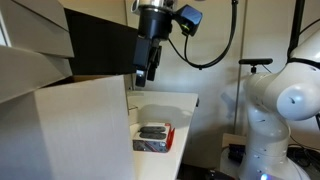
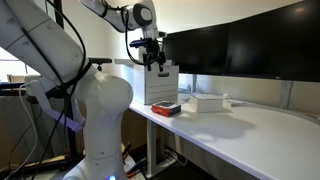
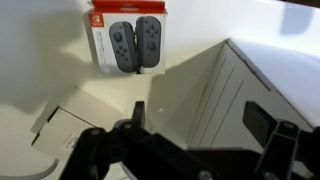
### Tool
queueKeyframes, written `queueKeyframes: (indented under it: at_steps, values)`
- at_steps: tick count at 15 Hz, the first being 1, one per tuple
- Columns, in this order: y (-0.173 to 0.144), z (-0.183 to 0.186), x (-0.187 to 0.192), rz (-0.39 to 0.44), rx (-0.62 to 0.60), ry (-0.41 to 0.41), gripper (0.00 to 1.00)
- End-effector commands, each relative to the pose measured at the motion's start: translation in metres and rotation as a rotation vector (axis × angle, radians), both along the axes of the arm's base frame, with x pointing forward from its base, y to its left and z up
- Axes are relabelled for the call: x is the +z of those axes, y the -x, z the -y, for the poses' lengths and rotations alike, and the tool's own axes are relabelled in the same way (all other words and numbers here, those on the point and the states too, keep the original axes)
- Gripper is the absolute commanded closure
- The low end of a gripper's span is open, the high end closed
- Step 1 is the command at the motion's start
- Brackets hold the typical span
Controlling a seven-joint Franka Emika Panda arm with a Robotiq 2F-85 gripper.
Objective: Pick up the two box and put them on the table
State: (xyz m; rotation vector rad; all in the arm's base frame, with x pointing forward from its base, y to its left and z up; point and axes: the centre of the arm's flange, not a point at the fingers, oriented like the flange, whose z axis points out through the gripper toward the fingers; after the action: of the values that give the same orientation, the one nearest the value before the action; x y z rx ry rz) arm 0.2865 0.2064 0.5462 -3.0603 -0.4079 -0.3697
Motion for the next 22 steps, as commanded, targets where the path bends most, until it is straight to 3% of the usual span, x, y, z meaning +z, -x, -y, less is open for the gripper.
queueKeyframes:
  at_steps: [1,10,14,16,19,22]
  values:
    - [0.001,-0.025,0.032,0.060,0.044,-0.004,0.00]
    - [-0.003,-0.059,0.098,0.190,0.127,-0.006,0.00]
    - [0.003,-0.081,0.136,0.190,0.156,0.020,0.00]
    - [0.008,-0.088,0.160,0.156,0.177,0.063,0.00]
    - [0.009,-0.088,0.189,0.025,0.162,0.182,0.00]
    - [0.003,-0.085,0.206,-0.052,0.165,0.230,0.00]
